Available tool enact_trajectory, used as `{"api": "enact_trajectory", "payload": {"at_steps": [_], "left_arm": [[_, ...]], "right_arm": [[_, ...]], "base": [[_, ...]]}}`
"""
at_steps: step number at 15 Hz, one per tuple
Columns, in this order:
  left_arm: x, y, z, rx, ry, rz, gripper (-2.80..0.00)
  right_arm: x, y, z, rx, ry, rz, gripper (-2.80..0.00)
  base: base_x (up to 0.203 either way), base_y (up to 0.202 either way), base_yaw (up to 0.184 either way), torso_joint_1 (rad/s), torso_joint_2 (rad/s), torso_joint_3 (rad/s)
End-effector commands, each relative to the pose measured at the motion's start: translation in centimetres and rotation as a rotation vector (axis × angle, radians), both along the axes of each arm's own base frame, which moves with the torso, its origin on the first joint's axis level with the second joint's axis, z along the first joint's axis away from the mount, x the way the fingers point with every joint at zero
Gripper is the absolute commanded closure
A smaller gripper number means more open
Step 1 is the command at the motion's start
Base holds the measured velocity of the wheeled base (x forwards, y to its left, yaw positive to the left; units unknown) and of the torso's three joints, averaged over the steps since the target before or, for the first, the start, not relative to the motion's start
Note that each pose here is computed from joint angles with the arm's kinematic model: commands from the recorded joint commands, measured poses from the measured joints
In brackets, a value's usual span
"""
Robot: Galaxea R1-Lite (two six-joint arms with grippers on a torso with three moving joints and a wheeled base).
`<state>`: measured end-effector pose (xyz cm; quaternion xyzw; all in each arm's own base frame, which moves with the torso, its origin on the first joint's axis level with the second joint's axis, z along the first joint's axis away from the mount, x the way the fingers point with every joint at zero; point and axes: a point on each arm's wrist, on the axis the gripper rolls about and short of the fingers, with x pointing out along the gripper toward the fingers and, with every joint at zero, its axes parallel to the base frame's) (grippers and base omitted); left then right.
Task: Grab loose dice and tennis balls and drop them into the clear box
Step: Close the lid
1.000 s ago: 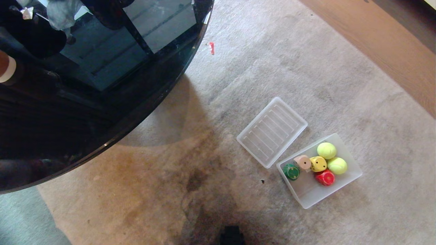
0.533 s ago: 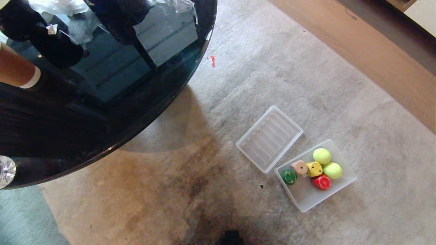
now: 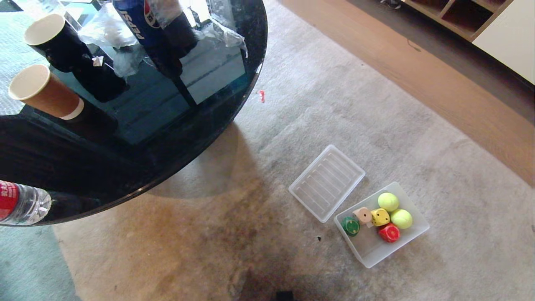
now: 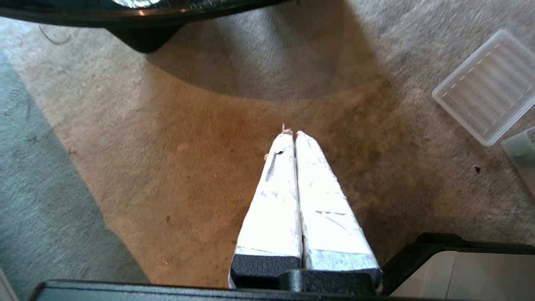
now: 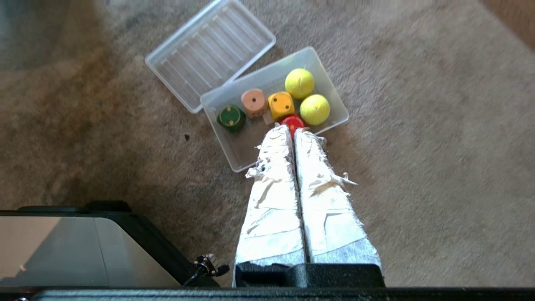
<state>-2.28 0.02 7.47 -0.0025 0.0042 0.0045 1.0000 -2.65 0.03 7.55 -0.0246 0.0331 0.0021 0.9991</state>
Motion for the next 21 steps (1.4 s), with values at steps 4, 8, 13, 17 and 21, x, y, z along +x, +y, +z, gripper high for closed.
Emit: {"api": "enact_trajectory", "payload": {"at_steps": [4, 8, 13, 17, 21], "left_arm": [[0.01, 0.00, -0.04, -0.001, 0.001, 0.000, 0.00], [0.01, 0.00, -0.04, -0.001, 0.001, 0.000, 0.00], [0.01, 0.00, -0.04, -0.001, 0.001, 0.000, 0.00], [0.01, 0.00, -0.04, -0.001, 0.001, 0.000, 0.00], [0.00, 0.00, 0.00, -0.001, -0.001, 0.000, 0.00]], "right_arm": [[0.00, 0.00, 0.00, -0.001, 0.001, 0.001, 0.00], [0.00, 0.00, 0.00, -0.001, 0.001, 0.001, 0.00], [0.00, 0.00, 0.00, -0.001, 0.001, 0.001, 0.00], [0.00, 0.00, 0.00, -0.001, 0.001, 0.001, 0.00], [0.00, 0.00, 0.00, -0.001, 0.001, 0.001, 0.00]], "base": [[0.000, 0.000, 0.000, 0.001, 0.00, 0.202], [0.000, 0.000, 0.000, 0.003, 0.00, 0.200], [0.000, 0.000, 0.000, 0.004, 0.00, 0.203], [0.000, 0.000, 0.000, 0.002, 0.00, 0.200], [0.000, 0.000, 0.000, 0.003, 0.00, 0.198]]}}
